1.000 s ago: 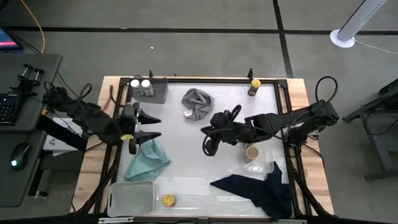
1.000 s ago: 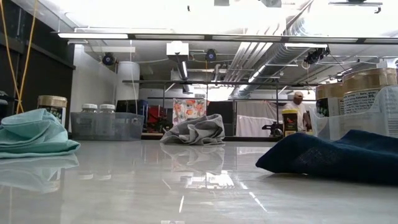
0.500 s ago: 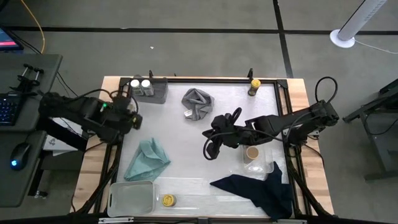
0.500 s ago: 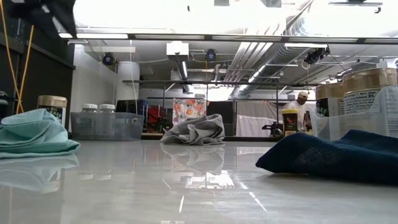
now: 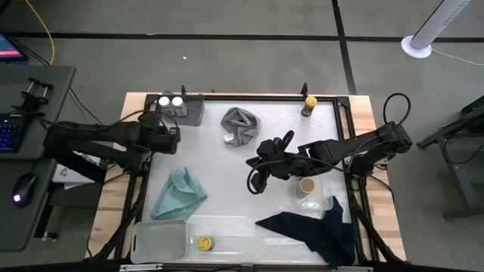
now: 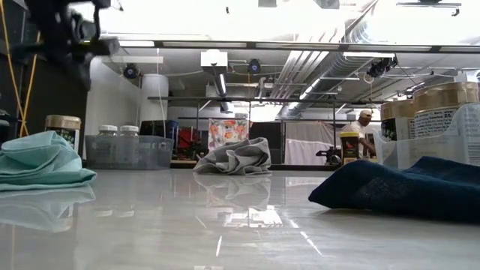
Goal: Sort spices by type
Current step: Put the brown seasoning bottle into the transparent bin
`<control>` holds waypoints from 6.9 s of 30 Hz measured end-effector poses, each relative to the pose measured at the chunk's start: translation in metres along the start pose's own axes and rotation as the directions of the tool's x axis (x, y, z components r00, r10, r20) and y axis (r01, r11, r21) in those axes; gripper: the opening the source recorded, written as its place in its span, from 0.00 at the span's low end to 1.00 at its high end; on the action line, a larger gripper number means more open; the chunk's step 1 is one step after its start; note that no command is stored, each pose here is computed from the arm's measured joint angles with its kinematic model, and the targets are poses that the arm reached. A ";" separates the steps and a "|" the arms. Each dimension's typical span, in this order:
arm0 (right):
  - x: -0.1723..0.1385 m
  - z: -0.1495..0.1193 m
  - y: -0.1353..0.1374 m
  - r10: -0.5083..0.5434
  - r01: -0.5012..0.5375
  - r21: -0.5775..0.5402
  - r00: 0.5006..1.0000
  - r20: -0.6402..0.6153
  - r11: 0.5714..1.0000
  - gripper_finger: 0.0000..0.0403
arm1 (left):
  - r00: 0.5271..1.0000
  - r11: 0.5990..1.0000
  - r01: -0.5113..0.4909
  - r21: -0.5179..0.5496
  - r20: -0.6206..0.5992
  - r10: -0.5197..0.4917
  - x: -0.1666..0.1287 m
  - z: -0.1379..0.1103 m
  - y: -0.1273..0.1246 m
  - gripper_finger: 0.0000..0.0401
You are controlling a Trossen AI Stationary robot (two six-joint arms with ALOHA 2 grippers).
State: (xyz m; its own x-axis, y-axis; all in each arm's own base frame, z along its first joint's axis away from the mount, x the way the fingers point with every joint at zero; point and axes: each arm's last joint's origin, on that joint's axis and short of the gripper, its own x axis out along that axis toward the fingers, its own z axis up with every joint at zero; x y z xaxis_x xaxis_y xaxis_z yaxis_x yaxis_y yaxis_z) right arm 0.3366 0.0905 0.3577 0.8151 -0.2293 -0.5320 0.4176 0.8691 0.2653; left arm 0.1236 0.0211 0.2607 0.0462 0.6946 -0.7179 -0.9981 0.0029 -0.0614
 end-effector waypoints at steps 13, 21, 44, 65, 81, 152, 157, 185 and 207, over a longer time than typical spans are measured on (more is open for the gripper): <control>0.000 0.000 0.000 0.000 0.000 0.008 1.000 0.000 1.000 0.00 | 0.974 0.959 -0.184 -0.218 0.090 0.207 0.051 -0.027 0.014 0.00; 0.000 0.000 0.000 -0.001 0.001 0.021 1.000 -0.003 1.000 0.00 | 0.960 0.955 -0.248 -0.164 0.093 0.266 0.063 -0.024 0.008 0.00; 0.000 -0.002 -0.001 -0.013 0.013 0.009 1.000 -0.018 1.000 0.00 | 0.996 0.972 0.082 0.219 -0.059 -0.071 0.057 -0.017 -0.048 0.00; 0.000 -0.002 -0.002 -0.028 0.029 0.013 0.999 -0.015 0.999 0.00 | 0.738 0.381 0.446 0.810 -0.574 0.355 0.081 0.042 -0.083 0.30; 0.000 -0.003 -0.002 -0.028 0.028 0.033 0.999 -0.017 0.999 0.00 | 0.591 0.124 0.530 0.839 -0.470 0.655 0.115 -0.002 -0.104 0.84; -0.001 -0.012 -0.007 -0.050 0.041 -0.068 0.990 -0.135 0.997 0.00 | 0.263 0.119 0.951 0.284 -0.549 -0.793 -0.224 -0.171 -0.006 0.59; -0.001 -0.012 -0.007 -0.046 0.042 -0.035 0.989 -0.138 0.999 0.00 | 0.319 0.179 0.926 0.331 -0.438 -0.840 -0.221 -0.197 0.004 0.59; -0.001 -0.012 -0.007 -0.043 0.050 0.048 0.990 -0.136 0.998 0.00 | 0.605 0.270 0.739 0.617 -0.433 -0.669 -0.157 -0.233 0.029 0.59; -0.001 -0.012 -0.008 -0.045 0.050 0.037 0.990 -0.136 0.998 0.00 | 0.556 0.294 0.790 0.538 -0.428 -0.713 -0.165 -0.207 0.029 0.82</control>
State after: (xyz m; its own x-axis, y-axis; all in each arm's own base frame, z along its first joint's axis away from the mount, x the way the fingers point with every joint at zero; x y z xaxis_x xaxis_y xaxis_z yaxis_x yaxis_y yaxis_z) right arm 0.3279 0.0892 0.3469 0.7337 -0.2064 -0.6474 0.4727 0.8395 0.2679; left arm 0.0949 -0.2427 0.2337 0.7542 0.0762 -0.6522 -0.2784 0.9367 -0.2125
